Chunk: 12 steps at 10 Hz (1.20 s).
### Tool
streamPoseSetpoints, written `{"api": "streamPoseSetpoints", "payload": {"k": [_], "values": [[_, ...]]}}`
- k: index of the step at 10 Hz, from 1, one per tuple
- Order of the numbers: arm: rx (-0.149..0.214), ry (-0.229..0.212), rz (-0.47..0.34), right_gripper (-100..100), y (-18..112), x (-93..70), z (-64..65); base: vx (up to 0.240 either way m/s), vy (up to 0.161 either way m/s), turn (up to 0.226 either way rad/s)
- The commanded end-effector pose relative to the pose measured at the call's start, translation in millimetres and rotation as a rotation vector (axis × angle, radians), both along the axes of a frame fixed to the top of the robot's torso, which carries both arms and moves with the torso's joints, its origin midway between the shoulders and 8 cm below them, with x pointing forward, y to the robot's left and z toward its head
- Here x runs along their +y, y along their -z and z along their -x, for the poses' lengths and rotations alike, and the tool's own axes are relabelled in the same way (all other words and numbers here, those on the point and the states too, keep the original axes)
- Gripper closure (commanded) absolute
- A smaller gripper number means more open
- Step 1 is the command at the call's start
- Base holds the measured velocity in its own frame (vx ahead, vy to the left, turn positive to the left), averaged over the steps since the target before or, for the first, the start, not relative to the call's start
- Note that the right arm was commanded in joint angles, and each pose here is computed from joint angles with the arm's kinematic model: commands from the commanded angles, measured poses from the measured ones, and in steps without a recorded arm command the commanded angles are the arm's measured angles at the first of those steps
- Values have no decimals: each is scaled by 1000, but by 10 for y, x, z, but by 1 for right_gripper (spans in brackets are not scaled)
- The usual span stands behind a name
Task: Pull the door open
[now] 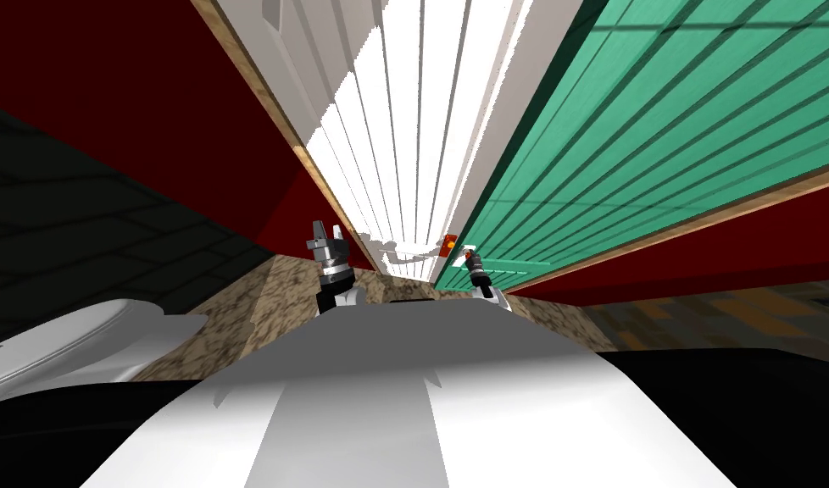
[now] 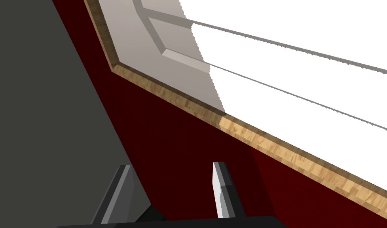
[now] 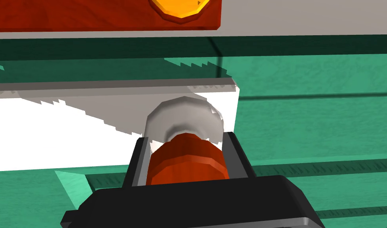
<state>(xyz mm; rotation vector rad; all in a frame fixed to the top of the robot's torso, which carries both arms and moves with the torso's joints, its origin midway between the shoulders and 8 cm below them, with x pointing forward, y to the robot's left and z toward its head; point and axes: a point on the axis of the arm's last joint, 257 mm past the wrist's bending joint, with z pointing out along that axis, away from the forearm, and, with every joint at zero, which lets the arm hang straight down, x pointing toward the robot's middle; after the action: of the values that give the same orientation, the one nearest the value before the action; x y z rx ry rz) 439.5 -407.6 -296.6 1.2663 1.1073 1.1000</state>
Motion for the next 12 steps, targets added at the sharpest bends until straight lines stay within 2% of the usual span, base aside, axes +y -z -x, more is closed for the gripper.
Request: {"api": "streamPoseSetpoints", "payload": {"k": [1, 4, 5, 8, 10, 12], "values": [[5, 2, 0, 100, 21, -8, 11, -32, -7, 24], [5, 2, 0, 100, 21, -8, 11, -8, -1, 0], [27, 16, 3, 100, 103, -102, 110, -151, -56, -30], [40, 20, 7, 100, 147, -188, 207, -187, -17, -5], [42, 4, 9, 100, 150, -204, 277, -231, -38, 63], [35, -28, 7, 100, 119, -149, 308, -209, -81, 140]]}}
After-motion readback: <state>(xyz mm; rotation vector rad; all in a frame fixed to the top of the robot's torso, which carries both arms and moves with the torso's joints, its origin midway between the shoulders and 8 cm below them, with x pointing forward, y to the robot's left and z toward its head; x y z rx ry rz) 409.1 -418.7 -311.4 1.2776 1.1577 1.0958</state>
